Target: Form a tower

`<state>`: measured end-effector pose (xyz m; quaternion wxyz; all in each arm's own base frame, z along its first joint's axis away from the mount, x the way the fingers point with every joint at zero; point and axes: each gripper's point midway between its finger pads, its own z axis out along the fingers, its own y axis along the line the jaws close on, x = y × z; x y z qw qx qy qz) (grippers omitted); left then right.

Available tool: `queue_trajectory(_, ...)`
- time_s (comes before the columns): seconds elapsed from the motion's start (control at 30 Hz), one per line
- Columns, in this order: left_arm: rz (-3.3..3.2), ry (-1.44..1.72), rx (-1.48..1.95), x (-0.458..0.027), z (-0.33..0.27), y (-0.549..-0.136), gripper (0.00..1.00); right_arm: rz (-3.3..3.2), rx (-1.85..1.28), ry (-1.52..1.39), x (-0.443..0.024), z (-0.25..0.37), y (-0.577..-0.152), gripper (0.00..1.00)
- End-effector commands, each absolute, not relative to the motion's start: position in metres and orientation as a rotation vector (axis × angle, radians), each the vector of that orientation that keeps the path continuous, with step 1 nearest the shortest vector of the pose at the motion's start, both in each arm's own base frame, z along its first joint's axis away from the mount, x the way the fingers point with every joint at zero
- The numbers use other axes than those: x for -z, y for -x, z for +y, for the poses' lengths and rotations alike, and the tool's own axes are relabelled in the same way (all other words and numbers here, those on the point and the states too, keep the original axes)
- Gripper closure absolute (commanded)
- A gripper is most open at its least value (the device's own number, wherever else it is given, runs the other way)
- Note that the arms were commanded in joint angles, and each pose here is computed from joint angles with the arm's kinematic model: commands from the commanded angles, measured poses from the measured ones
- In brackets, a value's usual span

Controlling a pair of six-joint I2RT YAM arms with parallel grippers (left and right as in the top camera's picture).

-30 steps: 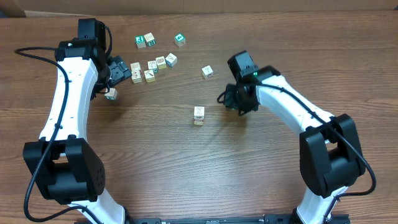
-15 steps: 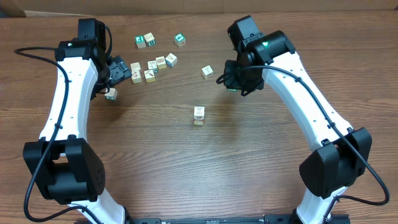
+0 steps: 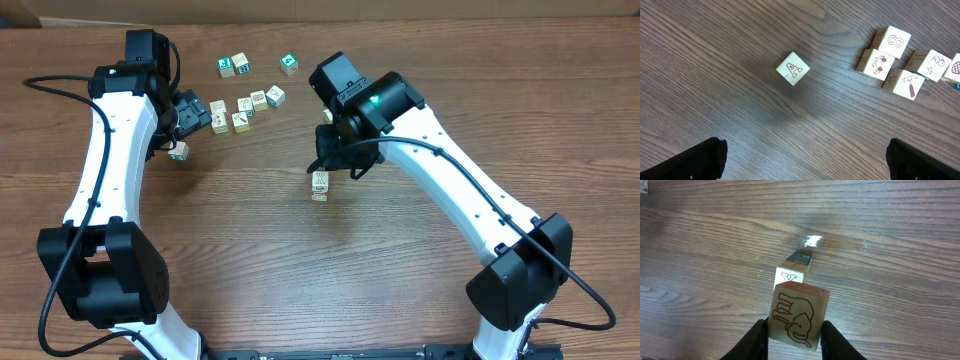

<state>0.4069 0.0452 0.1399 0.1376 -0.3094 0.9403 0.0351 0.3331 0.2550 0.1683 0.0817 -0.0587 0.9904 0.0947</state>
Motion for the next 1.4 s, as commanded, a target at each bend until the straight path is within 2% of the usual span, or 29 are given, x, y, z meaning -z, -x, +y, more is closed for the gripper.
queue_trajectory(0.0,2.699,0.872,-0.091,-0.150,0.045,-0.409,0.01,2.929,-0.302,0.196,-0.173,0.264,-0.335,0.70)
queue_trajectory(0.2,2.699,0.872,-0.090,-0.150,0.045,-0.409,0.00,2.943,-0.317,0.110,-0.167,0.273,-0.330,0.70)
queue_trajectory(0.83,2.699,0.872,-0.091,-0.150,0.045,-0.409,0.00,2.930,-0.322,0.127,-0.165,0.278,-0.330,0.70)
queue_trajectory(1.07,2.699,0.872,-0.091,-0.150,0.045,-0.409,0.00,2.834,-0.069,0.057,-0.165,0.243,-0.355,0.70)
queue_trajectory(1.37,2.699,0.872,-0.091,-0.150,0.045,-0.409,0.00,2.864,-0.077,-0.097,-0.156,0.208,-0.379,0.71)
